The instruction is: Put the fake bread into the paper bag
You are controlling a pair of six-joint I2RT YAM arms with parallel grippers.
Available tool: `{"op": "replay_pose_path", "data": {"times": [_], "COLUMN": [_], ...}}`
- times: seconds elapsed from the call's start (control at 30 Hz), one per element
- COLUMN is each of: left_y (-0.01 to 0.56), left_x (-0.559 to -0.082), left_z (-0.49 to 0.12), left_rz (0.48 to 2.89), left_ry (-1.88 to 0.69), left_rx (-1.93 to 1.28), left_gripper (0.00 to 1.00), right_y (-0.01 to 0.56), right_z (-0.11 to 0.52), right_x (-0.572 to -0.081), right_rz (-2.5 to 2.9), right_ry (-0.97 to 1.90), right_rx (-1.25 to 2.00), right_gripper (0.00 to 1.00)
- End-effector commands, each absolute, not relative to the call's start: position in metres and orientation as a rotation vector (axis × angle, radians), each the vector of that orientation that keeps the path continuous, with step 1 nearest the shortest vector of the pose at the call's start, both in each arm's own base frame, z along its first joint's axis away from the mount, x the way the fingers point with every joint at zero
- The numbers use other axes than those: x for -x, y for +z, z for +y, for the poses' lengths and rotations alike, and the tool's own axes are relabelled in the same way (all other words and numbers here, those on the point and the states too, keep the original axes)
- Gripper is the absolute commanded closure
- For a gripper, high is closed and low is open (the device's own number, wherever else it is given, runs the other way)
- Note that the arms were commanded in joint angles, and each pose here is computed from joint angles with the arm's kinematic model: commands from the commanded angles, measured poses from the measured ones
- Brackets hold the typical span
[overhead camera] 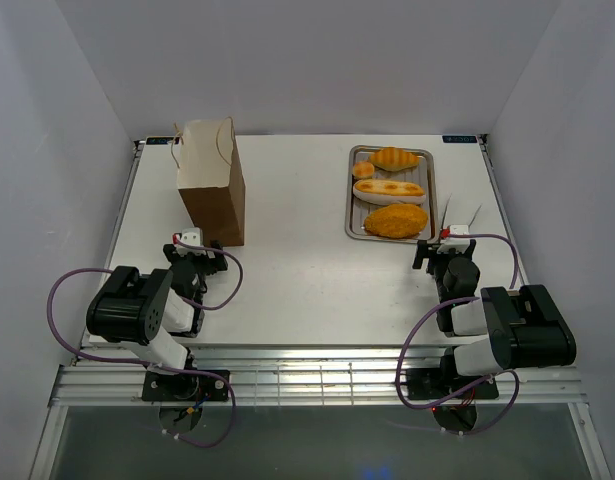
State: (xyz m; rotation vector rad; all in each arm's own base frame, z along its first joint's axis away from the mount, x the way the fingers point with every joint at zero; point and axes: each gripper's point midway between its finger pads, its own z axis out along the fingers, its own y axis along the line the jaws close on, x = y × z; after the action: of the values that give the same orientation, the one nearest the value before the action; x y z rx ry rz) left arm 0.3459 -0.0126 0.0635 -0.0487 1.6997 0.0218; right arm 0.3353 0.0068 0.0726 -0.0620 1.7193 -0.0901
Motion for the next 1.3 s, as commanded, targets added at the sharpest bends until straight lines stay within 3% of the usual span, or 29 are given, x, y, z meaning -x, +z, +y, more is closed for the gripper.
{"op": "replay_pose_path", "data": {"times": [0.0, 0.37, 0.47, 0.53, 0.7, 0.9, 1.1, 1.27], "left_y": [0.094, 0.105, 0.12, 0.131, 0.151, 0.165, 0.196, 0.203], "left_x": [-0.356, -0.336, -0.329, -0.325, -0.314, -0.299, -0.282, -0.274], "left_z": [-0.011, -0.001, -0.005, 0.005, 0.013, 0.002, -0.017, -0.016], "left_rz": [1.586, 1.514, 1.448, 1.416, 1.373, 1.366, 1.283, 1.272], "left_ry": [0.027, 0.104, 0.079, 0.166, 0.24, 0.033, -0.191, -0.208], "left_rx": [0.058, 0.137, 0.136, 0.177, 0.241, 0.397, 0.414, 0.415], "left_gripper": [0.02, 0.02, 0.02, 0.02, 0.02, 0.02, 0.02, 0.02], "right_y": [0.097, 0.117, 0.131, 0.136, 0.145, 0.144, 0.106, 0.083], "right_z": [0.002, 0.001, -0.014, -0.023, -0.014, -0.026, -0.043, -0.045], "right_x": [-0.344, -0.335, -0.332, -0.329, -0.321, -0.323, -0.318, -0.33], "right_rz": [1.627, 1.581, 1.611, 1.634, 1.819, 1.903, 2.124, 2.247], "right_ry": [-0.119, -0.158, -0.191, -0.117, -0.084, -0.163, -0.257, -0.254], "right_rx": [0.051, 0.03, -0.114, -0.384, -0.41, -0.46, -0.51, -0.522], "right_gripper": [0.1, 0.1, 0.1, 0.1, 0.1, 0.1, 0.1, 0.1]}}
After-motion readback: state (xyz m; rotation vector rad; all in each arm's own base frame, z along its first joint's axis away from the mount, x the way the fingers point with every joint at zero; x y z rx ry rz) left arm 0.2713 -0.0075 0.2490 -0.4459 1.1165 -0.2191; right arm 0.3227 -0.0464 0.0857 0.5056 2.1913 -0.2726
